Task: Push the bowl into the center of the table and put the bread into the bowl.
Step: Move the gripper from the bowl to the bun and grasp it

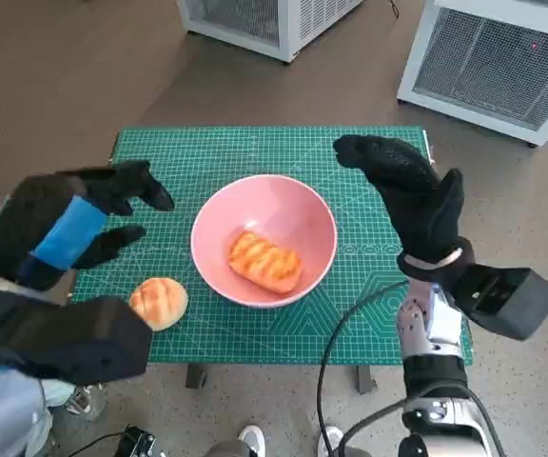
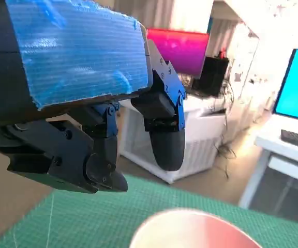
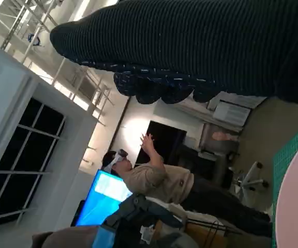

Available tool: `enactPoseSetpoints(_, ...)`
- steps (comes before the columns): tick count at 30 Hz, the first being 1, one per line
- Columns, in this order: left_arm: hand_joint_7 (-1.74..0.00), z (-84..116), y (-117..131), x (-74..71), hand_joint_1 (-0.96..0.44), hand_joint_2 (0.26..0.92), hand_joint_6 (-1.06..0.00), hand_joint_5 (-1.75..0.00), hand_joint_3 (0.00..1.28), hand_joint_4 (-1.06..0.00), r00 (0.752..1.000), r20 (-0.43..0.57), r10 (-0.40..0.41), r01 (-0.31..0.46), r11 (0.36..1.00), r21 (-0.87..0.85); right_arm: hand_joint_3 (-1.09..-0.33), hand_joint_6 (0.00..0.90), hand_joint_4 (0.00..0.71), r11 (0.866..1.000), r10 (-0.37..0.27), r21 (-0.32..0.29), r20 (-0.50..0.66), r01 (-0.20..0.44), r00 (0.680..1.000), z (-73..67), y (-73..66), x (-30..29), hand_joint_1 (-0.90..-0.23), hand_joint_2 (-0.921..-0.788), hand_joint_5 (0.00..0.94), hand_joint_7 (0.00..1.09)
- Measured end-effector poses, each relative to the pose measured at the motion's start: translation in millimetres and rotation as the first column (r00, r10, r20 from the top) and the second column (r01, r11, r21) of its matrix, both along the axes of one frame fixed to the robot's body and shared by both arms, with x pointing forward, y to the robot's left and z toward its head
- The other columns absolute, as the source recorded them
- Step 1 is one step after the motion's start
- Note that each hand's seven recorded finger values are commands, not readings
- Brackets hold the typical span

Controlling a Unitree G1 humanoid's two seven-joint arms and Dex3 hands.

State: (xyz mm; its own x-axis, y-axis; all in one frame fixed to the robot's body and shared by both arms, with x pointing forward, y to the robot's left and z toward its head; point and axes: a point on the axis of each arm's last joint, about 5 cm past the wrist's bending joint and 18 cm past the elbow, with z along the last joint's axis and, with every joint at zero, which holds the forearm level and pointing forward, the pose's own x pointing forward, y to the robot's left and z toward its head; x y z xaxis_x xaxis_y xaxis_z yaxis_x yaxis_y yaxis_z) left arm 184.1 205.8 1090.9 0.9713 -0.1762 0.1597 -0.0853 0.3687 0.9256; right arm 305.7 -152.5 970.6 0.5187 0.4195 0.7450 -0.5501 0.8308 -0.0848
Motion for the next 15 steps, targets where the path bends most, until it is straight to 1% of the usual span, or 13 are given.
enactPoseSetpoints(1, -0.27, 0, 0, -2.1, -0.02, 0.711, -0.28, -0.18, 0.01, -0.17, 1.000, -0.027, -0.004, 0.004, 1.000, -0.003, -0.725, -0.001, 0.184, 1.000, -0.002, 0.001, 0.000, 0.002, 1.000, -0.3, -0.3, -0.5, -0.697, -0.921, 0.003, 0.60)
enactPoseSetpoints(2, -0.21, -1, 1, -4.6, -0.08, 0.692, -0.25, -0.11, 0.01, -0.11, 0.998, -0.061, -0.006, 0.006, 1.000, -0.003, -0.724, -0.001, 0.184, 1.000, -0.005, 0.001, 0.000, 0.005, 1.000, -0.7, -0.6, -1.1, -0.697, -0.921, 0.003, 0.60)
enactPoseSetpoints(5, -0.13, -1, 2, -10.9, -0.16, 0.669, -0.21, -0.04, 0.01, -0.04, 0.988, -0.152, -0.017, 0.017, 1.000, -0.001, -0.723, -0.001, 0.184, 1.000, -0.013, 0.002, -0.001, 0.013, 1.000, -2.1, -1.7, -2.9, -0.698, -0.921, 0.003, 0.59)
enactPoseSetpoints(8, -0.10, 0, 2, -14.7, -0.18, 0.661, -0.19, -0.01, 0.00, -0.01, 0.981, -0.194, -0.018, 0.019, 1.000, 0.003, -0.723, -0.001, 0.184, 1.000, -0.016, 0.002, -0.005, 0.016, 1.000, -3.2, -1.9, -3.8, -0.698, -0.921, 0.003, 0.59)
enactPoseSetpoints(11, -0.09, 1, 2, -16.1, -0.19, 0.659, -0.19, 0.00, 0.00, 0.00, 0.980, -0.197, -0.014, 0.016, 1.000, 0.006, -0.723, -0.001, 0.184, 1.000, -0.014, -0.002, -0.001, 0.014, 1.000, -2.5, -1.1, -3.9, -0.698, -0.921, 0.003, 0.59)
enactPoseSetpoints(12, -0.08, 1, 3, -16.6, -0.26, 0.660, -0.19, 0.00, 0.00, 0.00, 0.980, -0.199, -0.012, 0.014, 1.000, 0.007, -0.723, -0.001, 0.184, 1.000, -0.013, -0.003, 0.000, 0.013, 1.000, -2.2, -0.9, -3.9, -0.696, -0.921, 0.003, 0.59)
enactPoseSetpoints(13, -0.08, 1, 3, -17.9, -0.31, 0.663, -0.19, 0.00, 0.00, 0.00, 0.980, -0.198, -0.008, 0.011, 1.000, 0.013, -0.723, -0.001, 0.184, 1.000, -0.014, -0.002, 0.001, 0.014, 1.000, -1.9, -0.6, -3.9, -0.695, -0.921, 0.003, 0.59)
enactPoseSetpoints(15, -0.07, -2, 3, -22.6, -0.35, 0.662, -0.19, 0.00, 0.00, 0.00, 0.978, -0.207, 0.000, 0.007, 0.999, 0.034, -0.723, -0.001, 0.184, 1.000, -0.013, -0.004, 0.000, 0.013, 1.000, -1.9, 0.2, -4.0, -0.694, -0.921, 0.003, 0.59)
